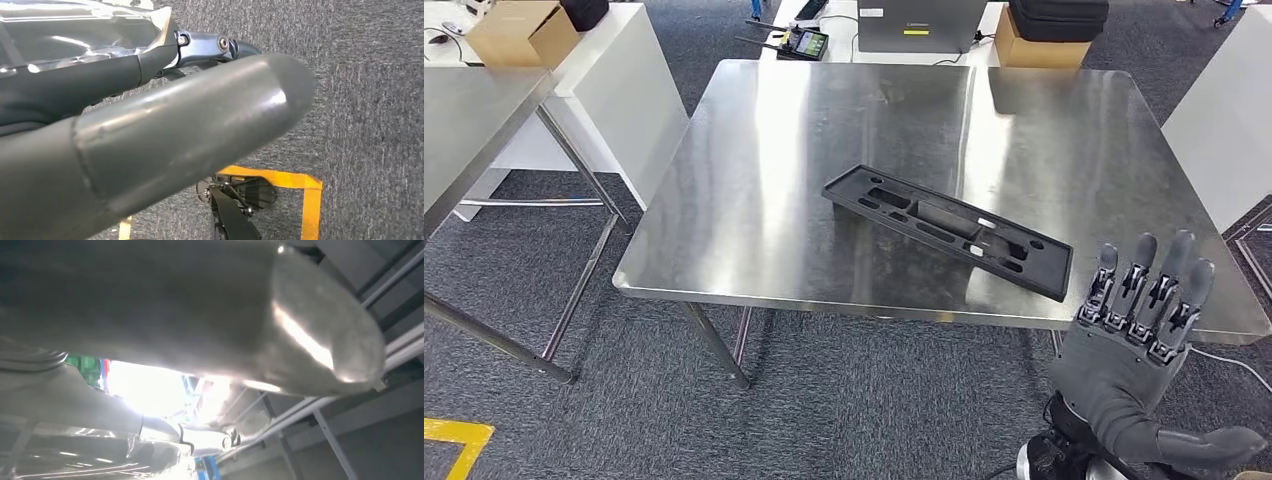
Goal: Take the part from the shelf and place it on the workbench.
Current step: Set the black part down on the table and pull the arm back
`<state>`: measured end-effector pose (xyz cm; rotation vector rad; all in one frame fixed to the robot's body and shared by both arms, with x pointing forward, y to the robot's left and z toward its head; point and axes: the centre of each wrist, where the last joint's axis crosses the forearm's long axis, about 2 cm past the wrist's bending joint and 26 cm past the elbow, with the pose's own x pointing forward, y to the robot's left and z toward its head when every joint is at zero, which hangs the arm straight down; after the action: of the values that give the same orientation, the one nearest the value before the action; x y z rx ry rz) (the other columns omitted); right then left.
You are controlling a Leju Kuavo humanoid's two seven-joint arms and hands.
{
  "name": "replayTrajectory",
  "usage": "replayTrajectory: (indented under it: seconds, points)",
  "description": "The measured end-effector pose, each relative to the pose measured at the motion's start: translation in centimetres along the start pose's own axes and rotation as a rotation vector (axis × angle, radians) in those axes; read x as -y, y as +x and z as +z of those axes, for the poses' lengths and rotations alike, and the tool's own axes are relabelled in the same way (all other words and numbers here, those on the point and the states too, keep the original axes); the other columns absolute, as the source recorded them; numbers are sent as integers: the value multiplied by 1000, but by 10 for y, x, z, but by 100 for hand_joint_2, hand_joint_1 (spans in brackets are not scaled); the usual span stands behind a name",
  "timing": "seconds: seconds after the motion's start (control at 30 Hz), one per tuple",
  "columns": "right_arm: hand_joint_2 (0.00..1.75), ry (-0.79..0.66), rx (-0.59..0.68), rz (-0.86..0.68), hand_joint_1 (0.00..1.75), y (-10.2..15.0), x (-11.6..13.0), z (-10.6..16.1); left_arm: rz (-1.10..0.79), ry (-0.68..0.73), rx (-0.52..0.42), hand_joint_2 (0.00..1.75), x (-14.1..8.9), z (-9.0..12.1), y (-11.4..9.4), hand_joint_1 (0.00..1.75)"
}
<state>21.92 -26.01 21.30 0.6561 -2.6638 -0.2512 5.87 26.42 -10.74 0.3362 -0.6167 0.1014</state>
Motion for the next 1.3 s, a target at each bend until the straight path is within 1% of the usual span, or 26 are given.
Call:
replayTrajectory:
  seconds: [0.4, 1.3]
  points:
    - [0, -24, -5, 16, 0, 2, 2, 4, 12, 2, 3, 0, -1, -2, 3, 0]
    - [0, -49, -43, 48, 0, -1, 5, 11, 32, -3, -2, 0, 1, 1, -1, 0]
